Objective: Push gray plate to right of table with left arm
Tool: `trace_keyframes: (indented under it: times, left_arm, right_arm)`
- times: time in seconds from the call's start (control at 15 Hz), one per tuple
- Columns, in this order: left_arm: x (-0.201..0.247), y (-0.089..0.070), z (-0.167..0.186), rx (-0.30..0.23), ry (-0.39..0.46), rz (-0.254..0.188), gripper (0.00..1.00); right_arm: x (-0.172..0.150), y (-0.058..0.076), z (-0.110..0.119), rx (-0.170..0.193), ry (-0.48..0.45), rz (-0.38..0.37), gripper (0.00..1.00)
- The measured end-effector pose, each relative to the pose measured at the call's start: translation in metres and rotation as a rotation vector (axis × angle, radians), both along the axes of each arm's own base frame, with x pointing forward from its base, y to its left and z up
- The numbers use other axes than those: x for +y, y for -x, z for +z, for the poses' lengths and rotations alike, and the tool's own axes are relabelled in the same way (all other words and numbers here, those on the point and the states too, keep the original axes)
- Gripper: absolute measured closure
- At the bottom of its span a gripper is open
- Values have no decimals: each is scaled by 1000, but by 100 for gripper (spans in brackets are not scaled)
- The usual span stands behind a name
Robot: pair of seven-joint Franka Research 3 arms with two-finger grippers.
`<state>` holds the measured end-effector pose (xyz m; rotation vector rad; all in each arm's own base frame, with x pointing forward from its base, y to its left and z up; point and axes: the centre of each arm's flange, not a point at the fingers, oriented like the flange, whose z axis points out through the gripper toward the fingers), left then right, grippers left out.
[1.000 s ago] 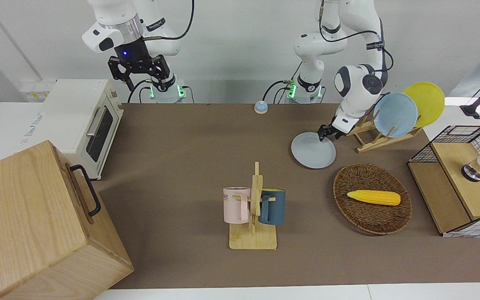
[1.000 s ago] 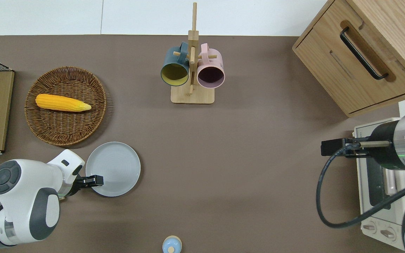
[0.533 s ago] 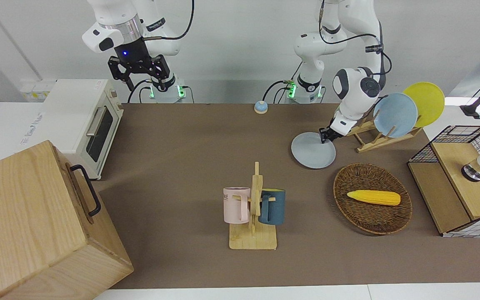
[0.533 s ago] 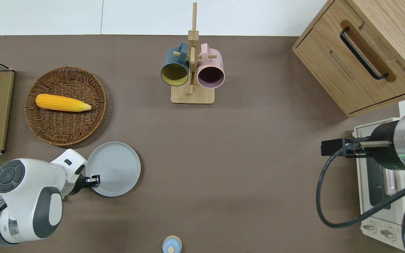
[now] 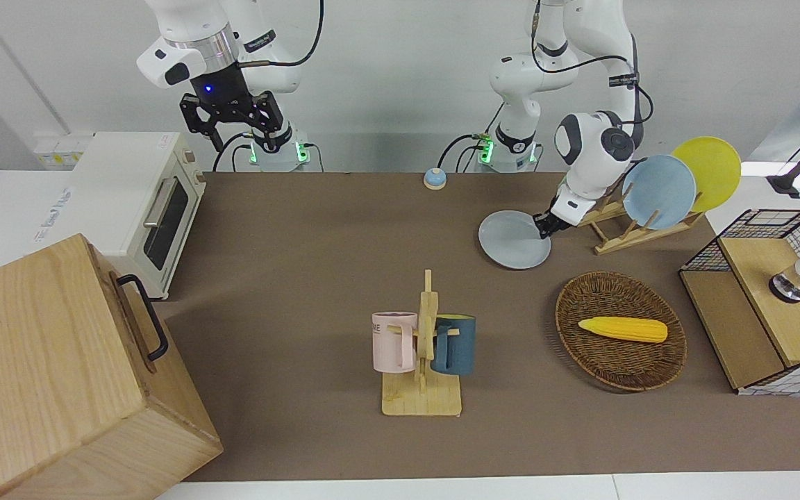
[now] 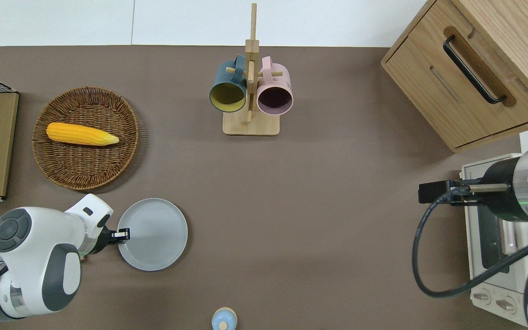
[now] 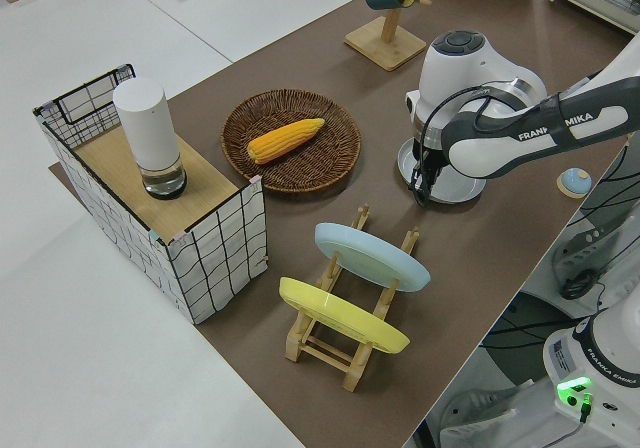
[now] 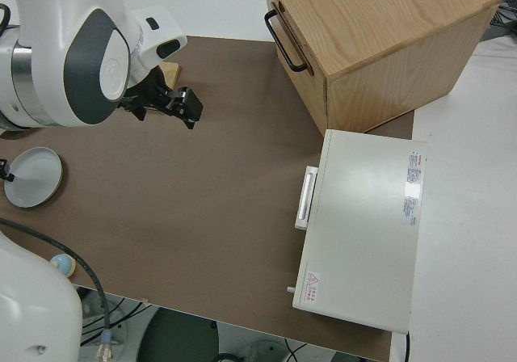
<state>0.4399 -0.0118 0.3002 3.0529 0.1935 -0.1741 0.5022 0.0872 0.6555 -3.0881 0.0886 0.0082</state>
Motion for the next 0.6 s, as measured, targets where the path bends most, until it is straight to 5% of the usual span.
trace_keyframes:
  times: [0.6]
  left_arm:
    - [-14,-1,4,-14,13,13,97]
  right_arm:
    - [0,0,0,0,0,0,0]
